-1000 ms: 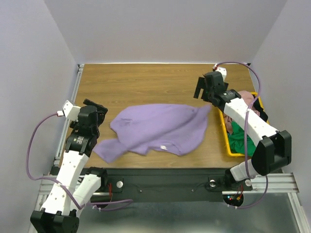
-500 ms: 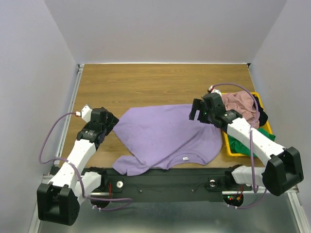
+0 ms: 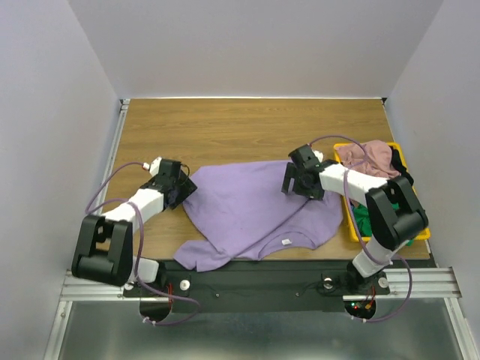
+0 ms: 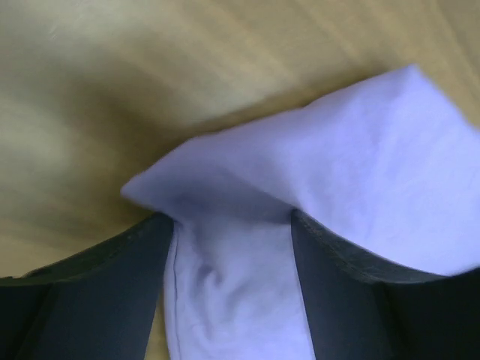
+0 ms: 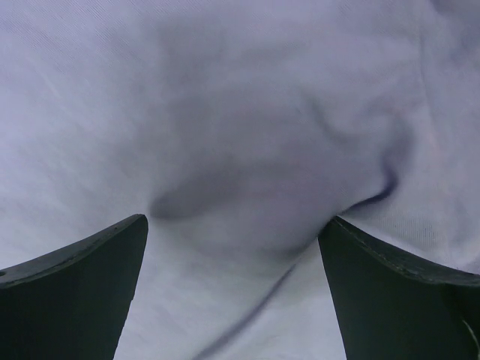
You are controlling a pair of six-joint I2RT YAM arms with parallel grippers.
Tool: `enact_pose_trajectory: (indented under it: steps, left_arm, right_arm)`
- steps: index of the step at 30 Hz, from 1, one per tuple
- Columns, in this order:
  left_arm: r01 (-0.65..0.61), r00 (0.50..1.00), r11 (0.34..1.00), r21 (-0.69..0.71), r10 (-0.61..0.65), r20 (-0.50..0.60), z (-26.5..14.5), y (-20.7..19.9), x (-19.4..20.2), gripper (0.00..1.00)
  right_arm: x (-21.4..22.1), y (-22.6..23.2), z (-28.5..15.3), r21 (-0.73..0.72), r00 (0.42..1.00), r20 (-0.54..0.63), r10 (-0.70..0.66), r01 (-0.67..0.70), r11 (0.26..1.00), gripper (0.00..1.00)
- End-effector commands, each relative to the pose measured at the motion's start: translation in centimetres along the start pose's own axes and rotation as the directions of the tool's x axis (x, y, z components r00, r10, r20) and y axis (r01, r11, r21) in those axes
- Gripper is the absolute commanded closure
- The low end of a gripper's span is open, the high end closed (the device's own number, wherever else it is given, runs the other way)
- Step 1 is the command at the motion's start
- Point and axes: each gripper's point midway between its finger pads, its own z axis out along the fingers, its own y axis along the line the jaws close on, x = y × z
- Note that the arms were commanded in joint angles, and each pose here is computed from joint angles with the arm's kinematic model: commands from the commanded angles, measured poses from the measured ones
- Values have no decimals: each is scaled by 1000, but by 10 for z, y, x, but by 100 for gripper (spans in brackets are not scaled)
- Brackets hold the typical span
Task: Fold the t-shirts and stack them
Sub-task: Flatten the tshirt out
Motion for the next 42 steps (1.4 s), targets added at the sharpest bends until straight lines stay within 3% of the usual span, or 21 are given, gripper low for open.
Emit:
enact_pose_trajectory:
  steps: [1,2,3,5,10,11,13,17,18,19,20,21,22,23,24,26,27,29,33,37,42]
  left_arm:
    - [-44,999,999,24,44,3,21,-22,-10,41]
    - [-48,999,999,19,48,13,24,-27,-16,46]
    - [-57,998,998,-9,57,0,32,-23,-13,74]
    - [-59,998,998,-17,59,-3,40,-29,-17,100]
    - [-48,998,998,-32,49,37,43,-45,-39,100]
    - [-43,998,999,-29,44,48,40,-50,-45,100]
    - [-35,997,999,-1,35,62,32,-58,-51,100]
    - [-17,996,999,37,14,88,16,-60,-54,100]
    - [-9,995,999,43,5,95,11,-57,-52,100]
    - [-6,996,999,37,2,90,10,-51,-48,100]
    - [1,995,999,53,-7,102,6,-55,-51,100]
    - [0,995,998,60,-7,105,1,-52,-49,100]
    - [-1,994,998,62,-6,108,-1,-50,-49,100]
    - [-3,994,998,65,-4,111,-2,-50,-49,100]
    - [-3,994,998,58,-4,112,-4,-46,-46,100]
    - [4,992,997,74,-13,124,-10,-46,-48,100]
    - [4,992,997,74,-13,122,-12,-43,-46,100]
    - [3,992,997,81,-14,128,-17,-43,-46,100]
    - [11,989,996,88,-23,143,-23,-42,-48,100]
    - [22,988,996,87,-35,148,-25,-39,-47,100]
    - [19,990,997,72,-29,140,-22,-33,-42,100]
  right_arm:
    - [-62,29,18,-7,992,119,31,-31,1000,0]
    - [-60,26,37,28,996,92,5,-7,1000,0]
    - [-69,23,44,44,995,97,4,-9,999,0]
    - [-95,30,63,61,992,119,-35,28,998,0]
    - [-179,61,95,20,962,228,-151,151,988,0]
    - [-222,75,81,20,929,322,-180,184,983,0]
    - [-248,83,87,32,902,363,-235,240,970,0]
    - [-294,108,20,-29,834,497,-240,293,956,0]
    - [-276,113,18,-79,850,466,-245,316,945,0]
    - [-280,119,-26,-128,836,510,-203,308,943,0]
    - [-266,120,-34,-149,845,496,-197,306,940,0]
    - [-232,120,-33,-140,862,455,-223,316,938,0]
    - [-221,122,-60,-158,857,475,-198,304,939,0]
    - [-192,122,-44,-135,869,429,-246,331,934,0]
    - [-172,137,-78,-150,855,466,-228,330,932,0]
    - [-108,126,-67,-121,880,387,-273,342,932,0]
    - [-77,138,-83,-170,897,380,-225,307,937,0]
    - [-24,134,-74,-195,932,299,-204,269,943,0]
    - [73,155,-79,-168,912,231,-339,381,909,0]
    - [122,141,-73,-34,910,174,-376,387,921,0]
    - [150,134,-63,-8,930,133,-343,347,938,0]
